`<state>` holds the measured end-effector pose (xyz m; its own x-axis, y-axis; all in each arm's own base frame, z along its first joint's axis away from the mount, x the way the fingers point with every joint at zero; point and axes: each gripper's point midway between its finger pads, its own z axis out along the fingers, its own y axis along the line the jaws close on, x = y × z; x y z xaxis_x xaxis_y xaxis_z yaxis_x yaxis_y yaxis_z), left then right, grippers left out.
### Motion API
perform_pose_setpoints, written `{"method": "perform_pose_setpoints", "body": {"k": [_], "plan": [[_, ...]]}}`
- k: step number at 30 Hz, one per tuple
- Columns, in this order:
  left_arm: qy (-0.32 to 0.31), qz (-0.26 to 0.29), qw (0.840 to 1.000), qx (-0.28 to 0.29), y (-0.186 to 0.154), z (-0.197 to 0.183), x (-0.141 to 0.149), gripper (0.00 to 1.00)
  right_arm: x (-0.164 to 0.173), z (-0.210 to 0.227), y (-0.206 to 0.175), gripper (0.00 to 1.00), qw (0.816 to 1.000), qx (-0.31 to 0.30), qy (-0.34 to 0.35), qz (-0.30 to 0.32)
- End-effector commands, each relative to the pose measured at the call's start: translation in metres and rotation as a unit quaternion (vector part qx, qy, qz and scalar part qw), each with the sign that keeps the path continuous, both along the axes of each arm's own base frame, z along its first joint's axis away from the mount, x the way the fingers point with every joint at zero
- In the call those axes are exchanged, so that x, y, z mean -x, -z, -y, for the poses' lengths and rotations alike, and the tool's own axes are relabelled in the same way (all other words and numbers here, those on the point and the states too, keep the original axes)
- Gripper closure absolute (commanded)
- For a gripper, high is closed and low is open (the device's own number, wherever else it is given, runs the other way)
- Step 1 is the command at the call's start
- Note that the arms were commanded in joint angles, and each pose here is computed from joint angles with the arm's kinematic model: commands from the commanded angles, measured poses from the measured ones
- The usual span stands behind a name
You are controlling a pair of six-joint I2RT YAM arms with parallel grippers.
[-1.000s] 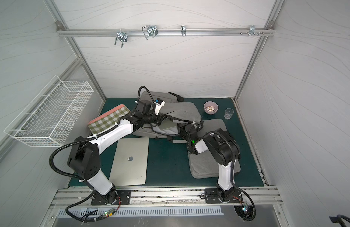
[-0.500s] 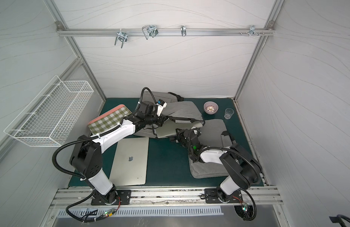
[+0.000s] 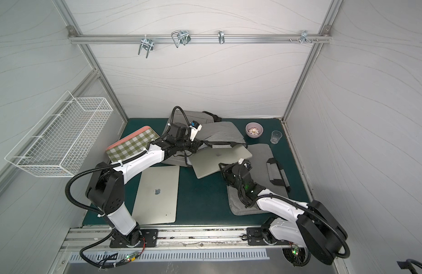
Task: Open the zippered laptop bag and take out the laptop
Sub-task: Take out the laptop from the zippered laptop bag.
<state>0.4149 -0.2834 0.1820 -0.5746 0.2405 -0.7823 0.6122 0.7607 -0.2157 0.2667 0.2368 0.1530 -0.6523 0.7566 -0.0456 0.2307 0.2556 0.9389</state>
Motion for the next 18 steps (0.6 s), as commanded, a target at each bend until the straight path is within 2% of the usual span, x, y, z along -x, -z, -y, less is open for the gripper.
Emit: {"method": "perform_pose_setpoints", "body": {"k": [1,6,13,18], "plan": [[-0.017,0.047,0.999,0.018,-0.022,0.005,-0.022,1.00,0.013,-0.004,-0.035,1.00,0.995,0.018,-0.072,0.064],[-0.020,0.043,0.999,0.022,-0.019,0.005,-0.023,1.00,0.029,0.015,-0.036,1.00,0.990,0.047,-0.117,0.065],[-0.028,0.041,0.999,0.020,-0.015,0.004,-0.027,1.00,0.040,0.045,-0.041,1.00,0.989,0.023,-0.130,0.064],[-0.031,0.043,0.998,0.017,-0.014,0.003,-0.033,1.00,0.044,0.056,-0.048,1.00,0.982,0.009,-0.177,0.061]]}}
